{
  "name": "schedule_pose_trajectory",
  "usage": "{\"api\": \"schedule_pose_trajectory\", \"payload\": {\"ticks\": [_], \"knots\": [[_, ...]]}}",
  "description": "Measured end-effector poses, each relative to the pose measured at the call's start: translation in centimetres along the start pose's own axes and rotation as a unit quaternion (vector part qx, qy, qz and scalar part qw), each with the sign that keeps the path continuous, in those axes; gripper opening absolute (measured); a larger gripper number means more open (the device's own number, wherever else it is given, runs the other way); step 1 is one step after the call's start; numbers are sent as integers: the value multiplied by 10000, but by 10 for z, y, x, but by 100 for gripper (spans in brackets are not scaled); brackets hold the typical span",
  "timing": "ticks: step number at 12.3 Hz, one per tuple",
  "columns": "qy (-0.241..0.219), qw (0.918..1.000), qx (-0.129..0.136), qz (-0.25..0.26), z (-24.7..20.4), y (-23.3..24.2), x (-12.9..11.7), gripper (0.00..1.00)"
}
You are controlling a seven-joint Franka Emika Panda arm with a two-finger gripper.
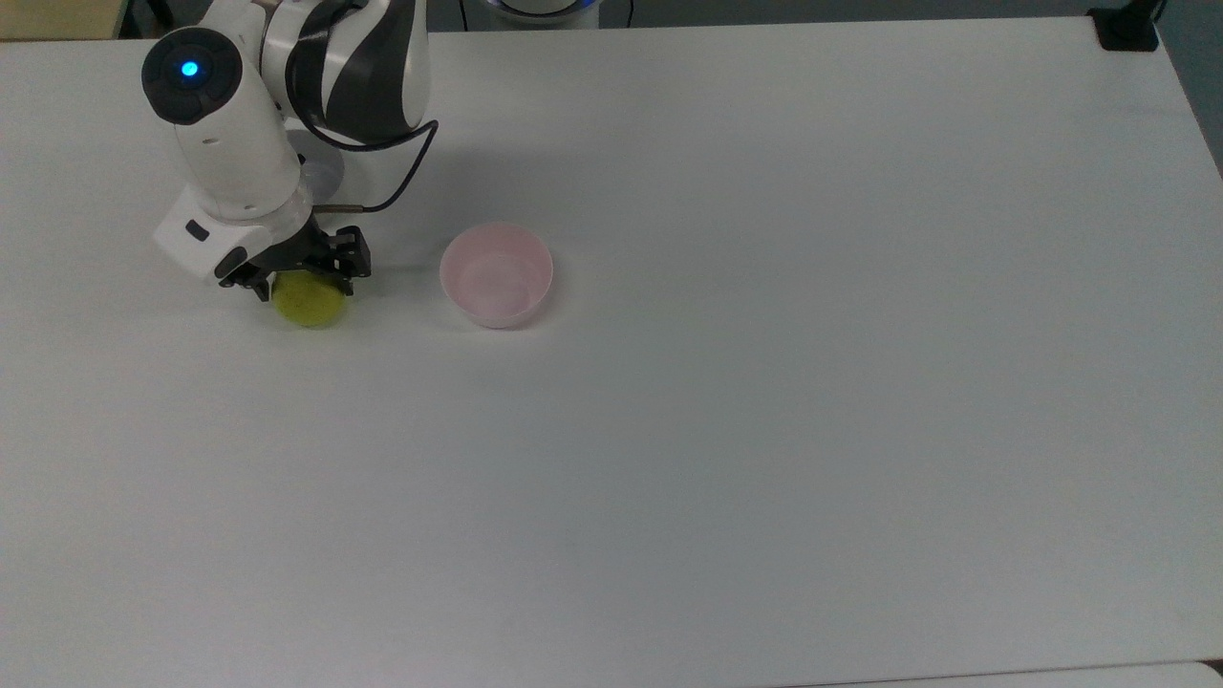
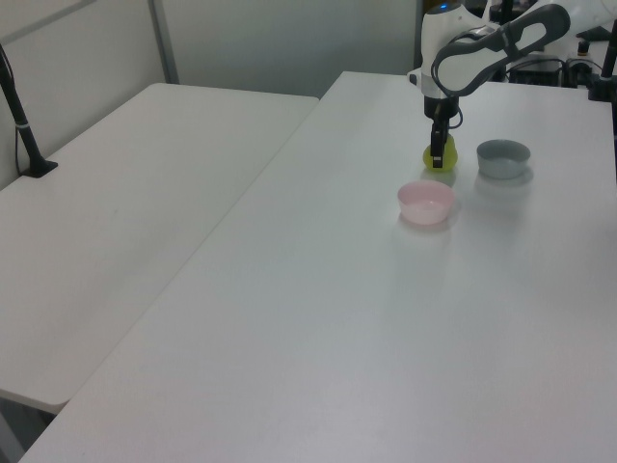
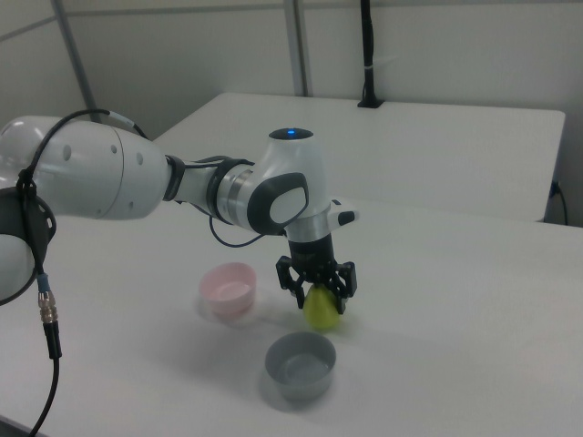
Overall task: Place the pear in the bowl
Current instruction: 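Lift the grasped pear up off the table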
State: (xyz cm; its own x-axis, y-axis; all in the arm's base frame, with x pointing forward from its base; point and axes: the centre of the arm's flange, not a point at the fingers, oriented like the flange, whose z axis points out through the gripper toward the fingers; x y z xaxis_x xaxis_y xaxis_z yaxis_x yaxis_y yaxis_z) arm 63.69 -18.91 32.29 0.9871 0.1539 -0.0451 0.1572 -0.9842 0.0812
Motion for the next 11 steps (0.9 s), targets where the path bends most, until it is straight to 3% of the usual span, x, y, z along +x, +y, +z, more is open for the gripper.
{"api": "schedule_pose_trajectory", "payload": {"ticks": [1, 6, 11], "knots": [[12, 10000, -15, -6, -2, 0, 0, 78], [11, 10000, -30, -6, -13, 1, 0, 77], [-32, 10000, -45, 78, -115, 7, -9, 77]]}}
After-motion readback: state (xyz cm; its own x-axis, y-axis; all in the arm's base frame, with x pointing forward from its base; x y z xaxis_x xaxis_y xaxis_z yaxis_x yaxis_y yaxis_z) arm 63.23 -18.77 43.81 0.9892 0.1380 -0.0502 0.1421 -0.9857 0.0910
